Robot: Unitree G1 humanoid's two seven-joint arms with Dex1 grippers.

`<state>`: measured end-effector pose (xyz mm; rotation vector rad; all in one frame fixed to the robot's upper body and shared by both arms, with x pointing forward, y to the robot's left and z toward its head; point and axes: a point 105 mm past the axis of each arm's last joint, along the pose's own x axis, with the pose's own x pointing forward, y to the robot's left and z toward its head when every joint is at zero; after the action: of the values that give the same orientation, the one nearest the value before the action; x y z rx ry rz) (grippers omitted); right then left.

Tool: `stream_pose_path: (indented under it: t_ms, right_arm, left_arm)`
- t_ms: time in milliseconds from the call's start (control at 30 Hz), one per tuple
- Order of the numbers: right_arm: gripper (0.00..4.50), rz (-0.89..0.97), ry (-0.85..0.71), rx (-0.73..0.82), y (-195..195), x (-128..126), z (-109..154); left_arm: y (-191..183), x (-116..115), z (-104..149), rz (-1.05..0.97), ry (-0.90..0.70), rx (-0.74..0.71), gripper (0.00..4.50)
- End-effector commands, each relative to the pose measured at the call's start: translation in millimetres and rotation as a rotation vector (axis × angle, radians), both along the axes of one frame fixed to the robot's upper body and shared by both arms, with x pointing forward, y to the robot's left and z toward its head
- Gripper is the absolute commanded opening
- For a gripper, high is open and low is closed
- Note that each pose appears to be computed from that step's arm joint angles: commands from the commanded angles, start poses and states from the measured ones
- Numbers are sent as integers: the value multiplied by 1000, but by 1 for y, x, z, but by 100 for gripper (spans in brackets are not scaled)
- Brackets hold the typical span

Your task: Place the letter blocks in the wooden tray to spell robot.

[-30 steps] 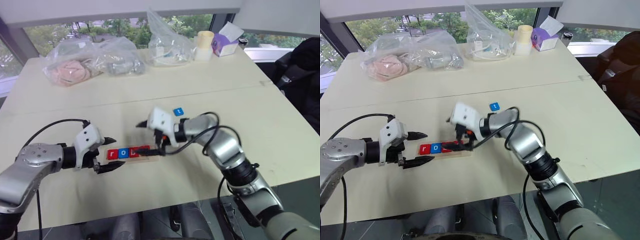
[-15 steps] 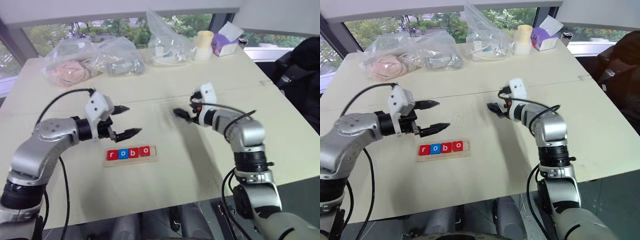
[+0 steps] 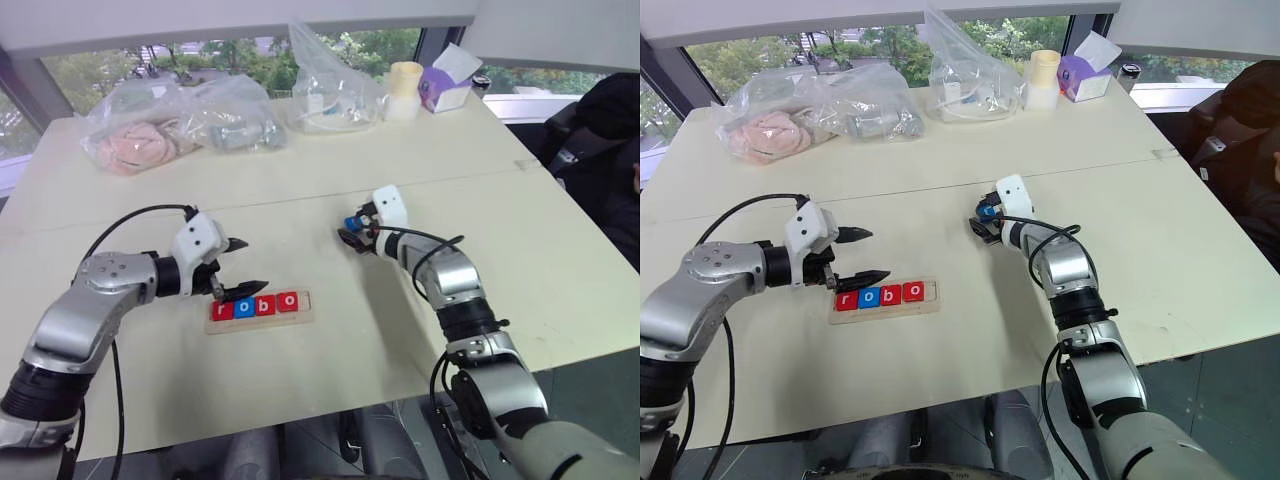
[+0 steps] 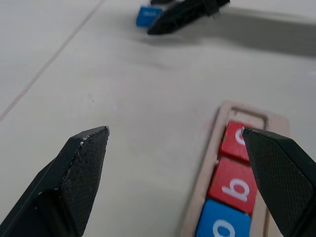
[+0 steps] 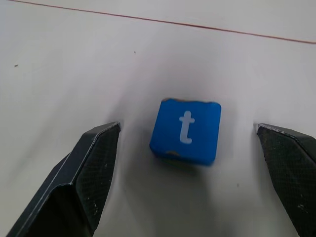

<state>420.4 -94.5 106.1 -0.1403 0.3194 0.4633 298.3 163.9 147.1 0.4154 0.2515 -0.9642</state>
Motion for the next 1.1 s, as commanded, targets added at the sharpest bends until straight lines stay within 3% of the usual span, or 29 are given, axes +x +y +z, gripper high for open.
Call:
stream_pose_path:
  t_ms: [33, 200, 367, 533, 767, 1000, 1100]
  right_arm:
    - [359, -13, 6, -58, 3, 2, -5]
    - [118, 13, 2, -114, 3, -4, -10]
    - [120, 27, -69, -129, -5, -15, 16]
    - [120, -76, 27, -30, -23, -61, 40]
    - [120, -242, 225, 140, -11, -99, 31]
    - [120, -114, 286, 125, 18, -121, 11]
    - [266, -112, 297, 140, 18, -121, 10]
  left_arm:
    - [-2, -3, 13, -12, -59, 13, 450]
    - [-1, -3, 12, -6, -60, 24, 450]
    - [-9, -8, 7, -47, -47, 44, 450]
    - [-18, -10, 9, -100, -54, 55, 450]
    - [-23, -2, 8, -106, -71, 58, 450]
    - [-24, 1, 6, -128, -65, 64, 450]
    - [-25, 3, 7, -130, -70, 65, 450]
